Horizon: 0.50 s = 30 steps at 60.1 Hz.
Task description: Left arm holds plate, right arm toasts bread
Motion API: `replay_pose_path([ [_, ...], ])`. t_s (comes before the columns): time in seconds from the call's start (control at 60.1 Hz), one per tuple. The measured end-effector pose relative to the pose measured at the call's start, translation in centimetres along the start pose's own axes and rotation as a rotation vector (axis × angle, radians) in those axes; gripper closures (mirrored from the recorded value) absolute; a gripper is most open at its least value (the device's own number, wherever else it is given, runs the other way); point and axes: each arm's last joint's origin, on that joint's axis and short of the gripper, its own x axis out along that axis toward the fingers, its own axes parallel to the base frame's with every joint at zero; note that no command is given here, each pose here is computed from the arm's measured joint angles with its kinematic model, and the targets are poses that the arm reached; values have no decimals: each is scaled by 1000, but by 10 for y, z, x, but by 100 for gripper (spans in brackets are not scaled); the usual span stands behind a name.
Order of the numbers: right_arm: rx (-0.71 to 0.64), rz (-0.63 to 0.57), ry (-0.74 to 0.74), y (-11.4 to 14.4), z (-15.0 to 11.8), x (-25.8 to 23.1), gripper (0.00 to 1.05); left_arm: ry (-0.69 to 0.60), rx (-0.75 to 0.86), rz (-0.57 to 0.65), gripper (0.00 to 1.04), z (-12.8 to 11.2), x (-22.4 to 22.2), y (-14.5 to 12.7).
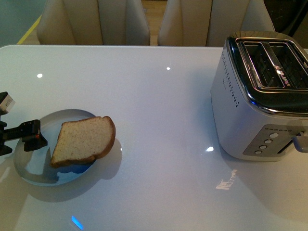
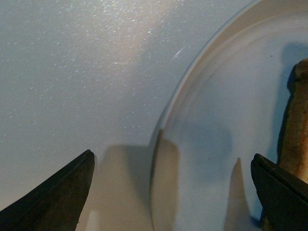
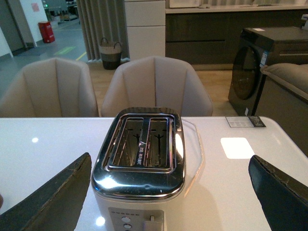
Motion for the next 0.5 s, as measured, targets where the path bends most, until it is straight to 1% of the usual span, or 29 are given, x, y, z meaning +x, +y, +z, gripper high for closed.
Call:
replay_pose_path([
  [0.1, 0, 0, 0, 0, 0, 0, 9, 9, 11, 9, 7, 1, 0, -1],
  [0.133, 0, 0, 0, 0, 0, 0, 9, 10, 15, 12, 10, 1, 0, -1],
  [0.233, 0, 0, 0, 0, 0, 0, 9, 14, 18, 15, 25, 1, 1, -2],
  [0.316, 0, 0, 0, 0, 0, 0, 9, 34, 15, 21, 44, 0, 1, -3],
  [0.333, 0, 0, 0, 0, 0, 0, 9, 36, 14, 20, 45, 0, 1, -3],
  [0.416, 0, 0, 0, 0, 0, 0, 9, 48, -7, 2, 59, -1, 1, -4],
  [0.449, 0, 0, 0, 0, 0, 0, 9, 49, -12, -5, 63, -1, 1, -4],
  [0.499, 0, 0, 0, 0, 0, 0, 9, 53, -24, -17, 72, -1, 1, -4],
])
